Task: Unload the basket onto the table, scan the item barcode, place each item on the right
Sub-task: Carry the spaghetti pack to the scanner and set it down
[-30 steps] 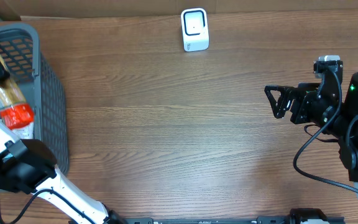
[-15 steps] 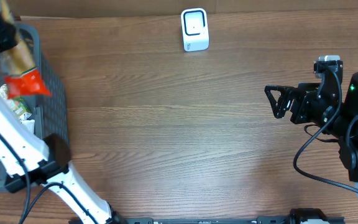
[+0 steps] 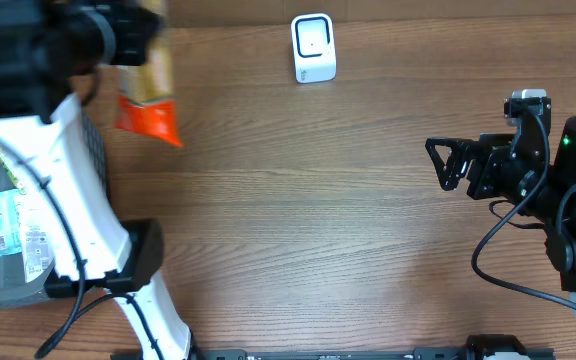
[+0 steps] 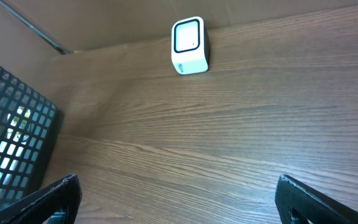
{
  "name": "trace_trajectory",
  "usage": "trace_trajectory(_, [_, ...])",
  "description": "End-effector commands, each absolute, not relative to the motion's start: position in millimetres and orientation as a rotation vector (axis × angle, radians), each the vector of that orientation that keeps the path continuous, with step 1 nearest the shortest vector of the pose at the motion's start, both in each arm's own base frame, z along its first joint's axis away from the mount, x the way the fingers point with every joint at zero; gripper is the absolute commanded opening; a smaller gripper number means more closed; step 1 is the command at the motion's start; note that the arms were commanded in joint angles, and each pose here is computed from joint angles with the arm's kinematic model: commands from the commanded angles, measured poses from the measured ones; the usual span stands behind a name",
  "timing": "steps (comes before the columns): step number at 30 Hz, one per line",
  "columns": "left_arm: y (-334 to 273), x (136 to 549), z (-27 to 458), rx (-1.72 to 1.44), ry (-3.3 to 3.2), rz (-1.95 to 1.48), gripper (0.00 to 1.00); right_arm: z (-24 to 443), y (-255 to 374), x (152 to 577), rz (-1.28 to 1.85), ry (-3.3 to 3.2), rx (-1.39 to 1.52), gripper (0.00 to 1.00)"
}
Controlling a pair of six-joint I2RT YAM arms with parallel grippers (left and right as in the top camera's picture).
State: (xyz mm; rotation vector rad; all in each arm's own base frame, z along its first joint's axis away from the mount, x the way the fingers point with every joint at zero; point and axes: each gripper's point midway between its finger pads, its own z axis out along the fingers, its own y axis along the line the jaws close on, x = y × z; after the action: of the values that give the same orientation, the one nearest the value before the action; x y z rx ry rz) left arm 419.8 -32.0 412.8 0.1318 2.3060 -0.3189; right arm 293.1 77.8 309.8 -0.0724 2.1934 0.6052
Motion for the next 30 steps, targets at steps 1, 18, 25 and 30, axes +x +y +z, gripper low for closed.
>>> trace_trajectory(1, [-80,413,380,0.242,2.435,-0.385,0.04,322,76,296,0.601,2.167,-0.071,1.0])
trace_trajectory(18, [-212,399,117,-0.078,2.993,-0.515,0.04,317,76,299,0.603,2.183,-0.066,1.0])
trace_trajectory(25, [-250,363,65,-0.33,3.065,-0.548,0.05,317,76,299,0.603,2.183,-0.066,1.0])
trace_trajectory(30, [-259,362,64,-0.309,3.057,-0.562,1.0,317,76,299,0.603,2.183,-0.066,1.0])
